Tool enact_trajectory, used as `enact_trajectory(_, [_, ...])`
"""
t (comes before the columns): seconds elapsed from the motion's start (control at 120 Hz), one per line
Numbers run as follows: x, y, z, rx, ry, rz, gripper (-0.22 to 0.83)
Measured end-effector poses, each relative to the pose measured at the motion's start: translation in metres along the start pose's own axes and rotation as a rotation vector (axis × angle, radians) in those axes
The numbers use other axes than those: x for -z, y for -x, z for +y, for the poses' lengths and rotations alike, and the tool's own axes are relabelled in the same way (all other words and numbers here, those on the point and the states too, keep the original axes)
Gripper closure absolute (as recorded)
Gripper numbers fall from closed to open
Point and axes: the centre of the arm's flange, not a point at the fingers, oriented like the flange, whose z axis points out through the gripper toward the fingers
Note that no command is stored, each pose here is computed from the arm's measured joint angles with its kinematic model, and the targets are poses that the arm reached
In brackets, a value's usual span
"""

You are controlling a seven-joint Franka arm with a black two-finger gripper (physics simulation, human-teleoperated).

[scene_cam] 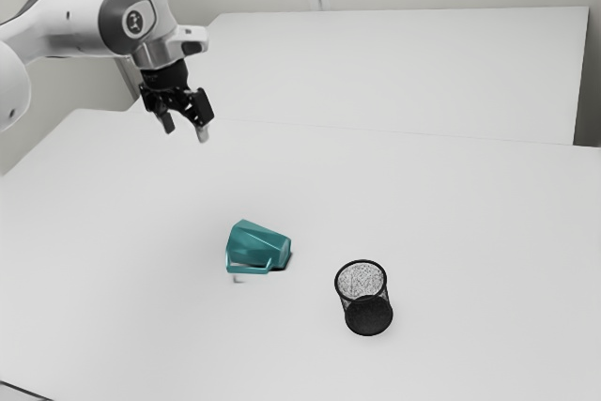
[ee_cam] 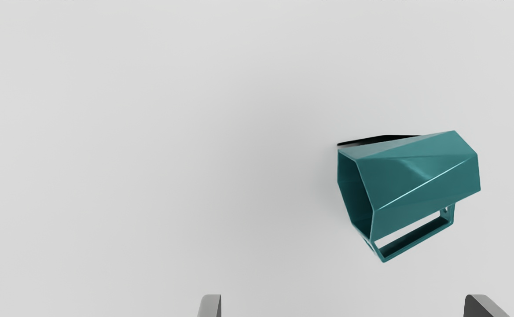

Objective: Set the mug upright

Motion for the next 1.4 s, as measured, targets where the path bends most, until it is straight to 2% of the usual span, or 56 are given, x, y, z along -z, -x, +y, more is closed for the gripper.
enact_trajectory(0.267, [-0.001, -0.001, -0.004, 0.018, 0.029, 0.019, 0.0])
enact_trajectory(0.492, [-0.07, 0.024, -0.026, 0.13, 0.216, -0.042, 0.0])
enact_trajectory(0.783, [-0.153, 0.043, -0.005, 0.188, 0.407, -0.081, 0.0])
enact_trajectory(1.05, [-0.187, 0.056, -0.009, 0.212, 0.464, -0.059, 0.0])
enact_trajectory(1.4, [-0.21, 0.052, -0.008, 0.166, 0.441, 0.043, 0.0])
